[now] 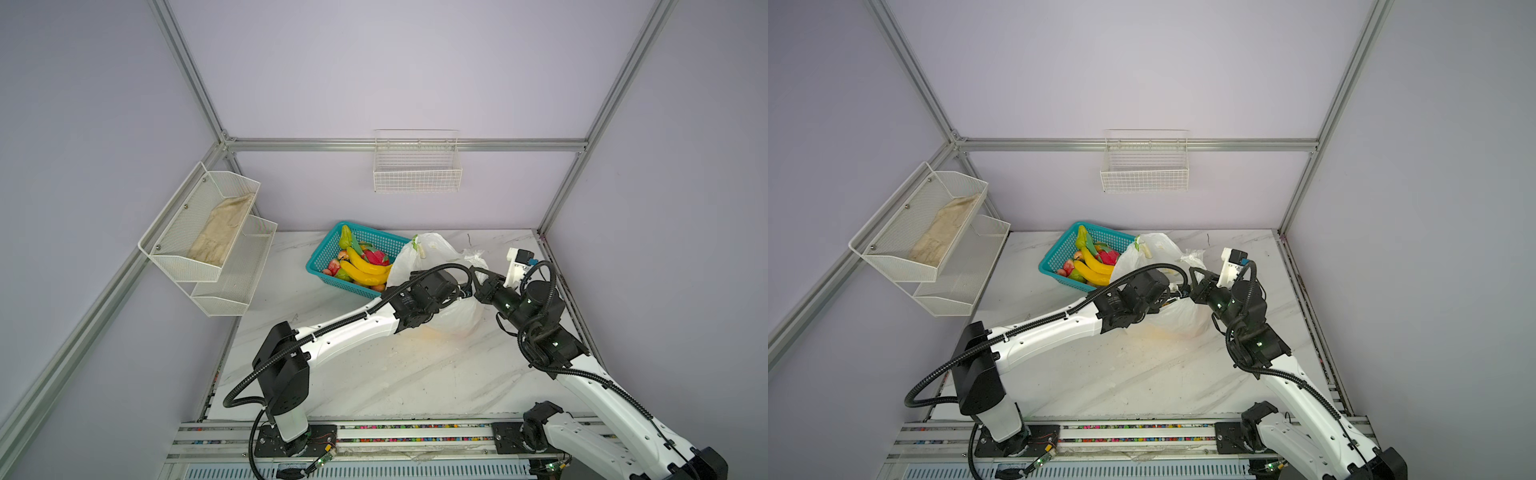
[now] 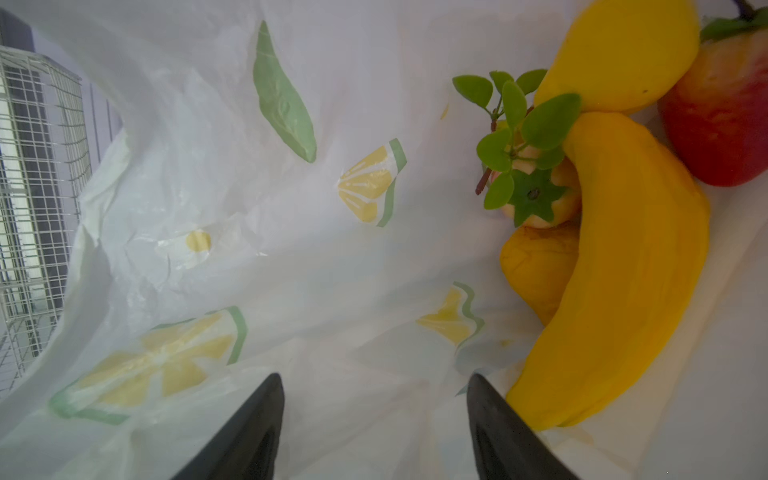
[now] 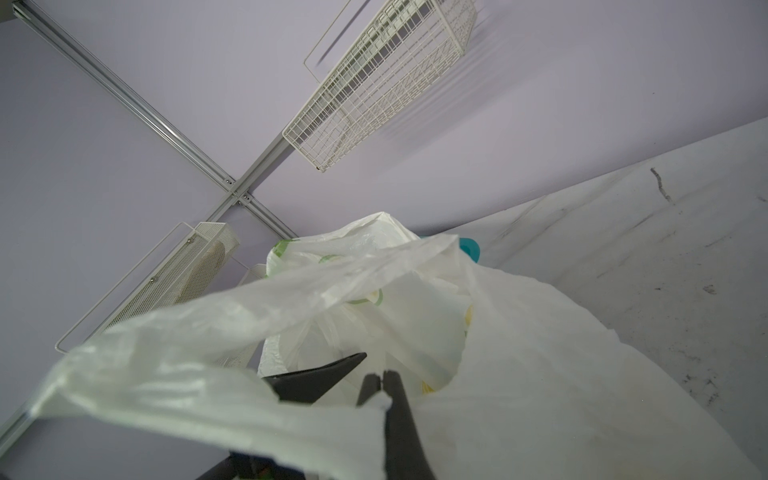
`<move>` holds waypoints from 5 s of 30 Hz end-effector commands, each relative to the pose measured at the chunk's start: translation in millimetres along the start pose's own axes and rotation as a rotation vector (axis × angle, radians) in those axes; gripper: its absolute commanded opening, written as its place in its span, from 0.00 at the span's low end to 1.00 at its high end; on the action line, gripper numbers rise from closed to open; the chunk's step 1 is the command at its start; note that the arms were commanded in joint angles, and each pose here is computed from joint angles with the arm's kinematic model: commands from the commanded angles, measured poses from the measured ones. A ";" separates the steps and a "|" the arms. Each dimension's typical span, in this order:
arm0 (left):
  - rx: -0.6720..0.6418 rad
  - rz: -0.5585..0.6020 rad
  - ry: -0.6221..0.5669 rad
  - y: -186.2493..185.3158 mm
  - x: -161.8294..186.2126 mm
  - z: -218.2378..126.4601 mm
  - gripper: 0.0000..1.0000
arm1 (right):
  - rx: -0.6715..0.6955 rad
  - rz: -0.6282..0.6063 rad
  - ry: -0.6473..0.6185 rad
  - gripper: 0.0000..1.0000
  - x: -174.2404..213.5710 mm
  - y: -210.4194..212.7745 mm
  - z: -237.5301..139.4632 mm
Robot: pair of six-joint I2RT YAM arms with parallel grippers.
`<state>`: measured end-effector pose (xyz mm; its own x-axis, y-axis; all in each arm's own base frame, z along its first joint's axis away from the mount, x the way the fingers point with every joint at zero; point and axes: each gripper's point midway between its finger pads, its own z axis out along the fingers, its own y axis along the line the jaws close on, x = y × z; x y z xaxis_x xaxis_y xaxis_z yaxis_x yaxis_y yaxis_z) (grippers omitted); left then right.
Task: Place the fake fruits into the plastic bag and tie a complex knot
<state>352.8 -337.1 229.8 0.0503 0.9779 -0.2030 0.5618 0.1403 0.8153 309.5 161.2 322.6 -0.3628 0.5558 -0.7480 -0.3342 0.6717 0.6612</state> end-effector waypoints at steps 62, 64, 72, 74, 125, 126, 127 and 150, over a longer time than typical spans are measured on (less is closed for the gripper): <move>-0.176 -1.044 -0.071 113.1 63.3 -15.3 0.78 | 0.090 -0.118 -0.011 0.00 -1.5 -16.6 -1.7; -0.154 -1.060 -0.090 116.3 61.7 -10.4 0.74 | 0.099 -0.127 -0.019 0.00 -2.9 -17.7 -3.4; 0.164 -1.178 -0.338 104.6 28.8 -21.4 0.25 | 0.181 -0.217 -0.011 0.00 -5.5 -31.2 2.4; 0.271 -1.226 -0.441 100.7 19.4 -36.7 0.13 | 0.198 -0.243 0.025 0.00 -2.1 -34.5 12.5; 0.634 -1.668 -0.684 71.0 42.8 -42.4 0.00 | -0.177 -0.459 0.368 0.59 72.3 71.2 41.0; 0.637 -1.666 -0.683 70.6 42.5 -43.1 0.00 | -0.159 -0.458 0.373 0.58 74.9 65.7 46.4; 0.635 -1.662 -0.685 70.9 42.5 -43.9 0.00 | -0.146 -0.455 0.382 0.57 78.1 60.5 51.3; 0.614 -1.621 -0.693 70.8 45.2 -51.5 0.00 | -0.381 -0.001 0.504 0.69 114.3 27.4 83.3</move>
<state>360.8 -279.6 299.9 -0.6031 -0.2936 -0.7417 0.5387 0.5358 -0.6502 333.7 278.9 235.7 -0.7013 0.1601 -0.6946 -0.5605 0.4783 0.6761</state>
